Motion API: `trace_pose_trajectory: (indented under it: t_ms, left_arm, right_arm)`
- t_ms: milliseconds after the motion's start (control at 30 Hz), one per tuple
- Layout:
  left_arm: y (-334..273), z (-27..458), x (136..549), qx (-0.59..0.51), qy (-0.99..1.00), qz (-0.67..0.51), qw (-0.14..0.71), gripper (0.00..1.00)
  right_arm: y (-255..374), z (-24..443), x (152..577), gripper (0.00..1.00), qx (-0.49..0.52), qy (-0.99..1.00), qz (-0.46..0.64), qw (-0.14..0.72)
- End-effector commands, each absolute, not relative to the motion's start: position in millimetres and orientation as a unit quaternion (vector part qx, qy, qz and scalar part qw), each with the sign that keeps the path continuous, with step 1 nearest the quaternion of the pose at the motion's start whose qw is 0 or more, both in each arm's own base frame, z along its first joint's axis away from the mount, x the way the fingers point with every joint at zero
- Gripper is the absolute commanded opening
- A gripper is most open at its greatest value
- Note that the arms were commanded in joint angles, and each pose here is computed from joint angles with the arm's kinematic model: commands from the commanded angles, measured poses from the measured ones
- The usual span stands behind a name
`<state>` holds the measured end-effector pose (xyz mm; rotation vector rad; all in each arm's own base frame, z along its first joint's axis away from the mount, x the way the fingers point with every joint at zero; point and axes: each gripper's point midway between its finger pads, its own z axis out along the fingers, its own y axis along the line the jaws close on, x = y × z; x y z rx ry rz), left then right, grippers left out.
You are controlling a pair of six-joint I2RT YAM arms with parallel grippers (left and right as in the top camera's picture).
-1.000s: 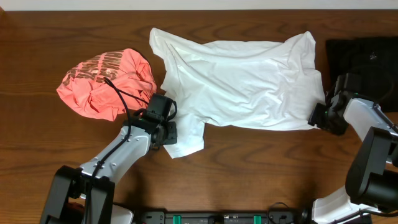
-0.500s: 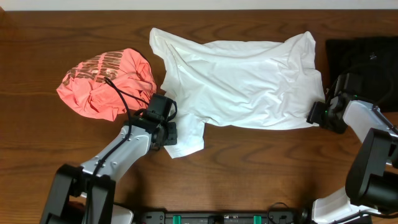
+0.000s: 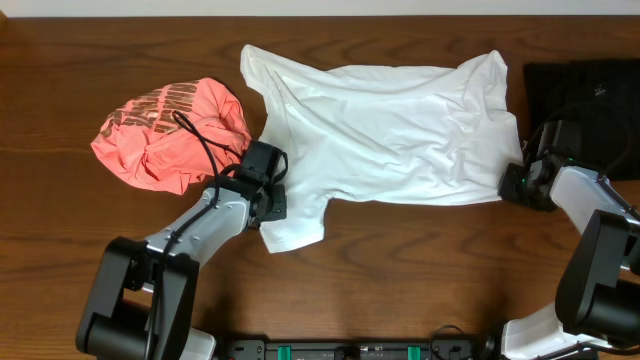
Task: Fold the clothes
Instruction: 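Pull the white T-shirt edges outward to smooth it flat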
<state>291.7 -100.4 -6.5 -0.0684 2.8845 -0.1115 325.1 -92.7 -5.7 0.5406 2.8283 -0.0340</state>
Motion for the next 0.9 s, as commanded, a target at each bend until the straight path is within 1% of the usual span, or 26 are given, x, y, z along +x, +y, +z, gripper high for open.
trace_pose_trajectory:
  t_ms: [0, 167, 267, 500, 667, 867]
  left_arm:
    - [-95, -44, 250, -0.028, 0.998, -0.031, 0.042, 0.07]
    - [-94, -42, 249, -0.029, 0.998, -0.031, 0.040, 0.06]
    - [-94, -32, 249, -0.031, 0.998, -0.033, 0.046, 0.06]
    - [-97, 16, 255, -0.053, 0.992, -0.057, 0.100, 0.06]
    - [-93, 42, 244, -0.062, 0.989, -0.067, 0.114, 0.06]
    - [-93, 51, 220, -0.060, 0.992, -0.079, 0.084, 0.06]
  right_arm:
    - [-82, -34, 296, 0.01, 0.184, 0.980, 0.001, 0.072]
    - [-82, -33, 290, 0.01, 0.213, 0.975, 0.004, 0.059]
    - [-82, -27, 286, 0.01, 0.224, 0.973, 0.005, 0.049]
    - [-88, 19, 281, 0.01, 0.263, 0.963, 0.007, 0.059]
    - [-91, 53, 272, 0.01, 0.273, 0.958, 0.005, 0.083]
    - [-92, 63, 257, 0.01, 0.288, 0.955, 0.005, 0.073]
